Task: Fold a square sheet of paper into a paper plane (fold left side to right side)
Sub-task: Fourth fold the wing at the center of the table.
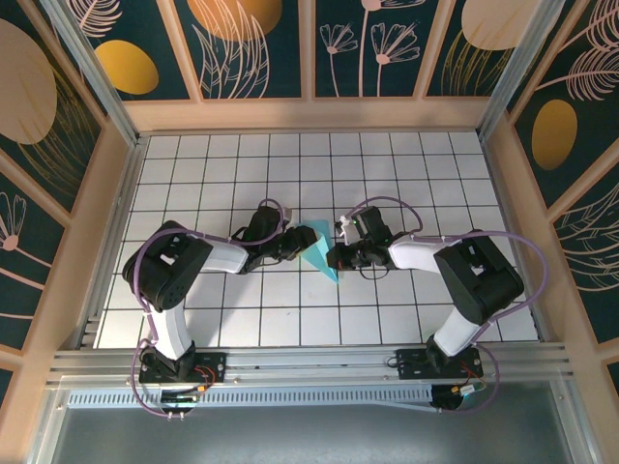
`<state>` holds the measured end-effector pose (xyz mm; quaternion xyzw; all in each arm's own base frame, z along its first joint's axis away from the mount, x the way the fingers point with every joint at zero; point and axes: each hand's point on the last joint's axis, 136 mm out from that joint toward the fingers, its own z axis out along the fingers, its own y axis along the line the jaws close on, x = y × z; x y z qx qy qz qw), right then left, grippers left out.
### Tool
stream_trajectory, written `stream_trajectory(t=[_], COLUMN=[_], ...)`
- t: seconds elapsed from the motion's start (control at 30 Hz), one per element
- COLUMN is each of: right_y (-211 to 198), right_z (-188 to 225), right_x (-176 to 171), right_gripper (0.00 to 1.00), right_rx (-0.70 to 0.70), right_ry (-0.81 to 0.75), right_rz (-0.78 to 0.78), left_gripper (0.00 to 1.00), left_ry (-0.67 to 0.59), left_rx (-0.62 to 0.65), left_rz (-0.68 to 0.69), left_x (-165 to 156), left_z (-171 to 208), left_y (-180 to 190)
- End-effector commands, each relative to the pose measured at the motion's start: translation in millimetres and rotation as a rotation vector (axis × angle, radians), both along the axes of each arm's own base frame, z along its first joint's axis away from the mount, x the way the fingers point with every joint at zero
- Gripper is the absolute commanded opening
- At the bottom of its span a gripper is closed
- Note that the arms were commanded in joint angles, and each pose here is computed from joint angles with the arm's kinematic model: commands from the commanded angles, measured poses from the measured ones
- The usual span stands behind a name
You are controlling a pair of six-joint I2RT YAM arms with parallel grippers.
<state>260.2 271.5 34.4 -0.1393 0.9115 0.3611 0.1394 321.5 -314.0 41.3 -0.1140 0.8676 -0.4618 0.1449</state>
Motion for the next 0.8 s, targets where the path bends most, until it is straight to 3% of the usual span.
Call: stream_trajectory(t=[0.0,0.77], right_y=[-0.3,1.3], right_z=[-4.6,-5.7], right_x=[-0.9,-2.5], right_gripper=[0.0,0.02], right_rx=[0.014,0.022], right_ry=[0.023,0.034], right_rz=[-0.004,0.001], left_gripper=[0.49,0.48], left_ry=[-0.014,0.042], left_rx=[-0.031,0.099], left_rz=[-0.024,-0.021], left_x=[3.0,3.2], left_z=[7.6,-24.3], left_y=[-11.2,-5.2])
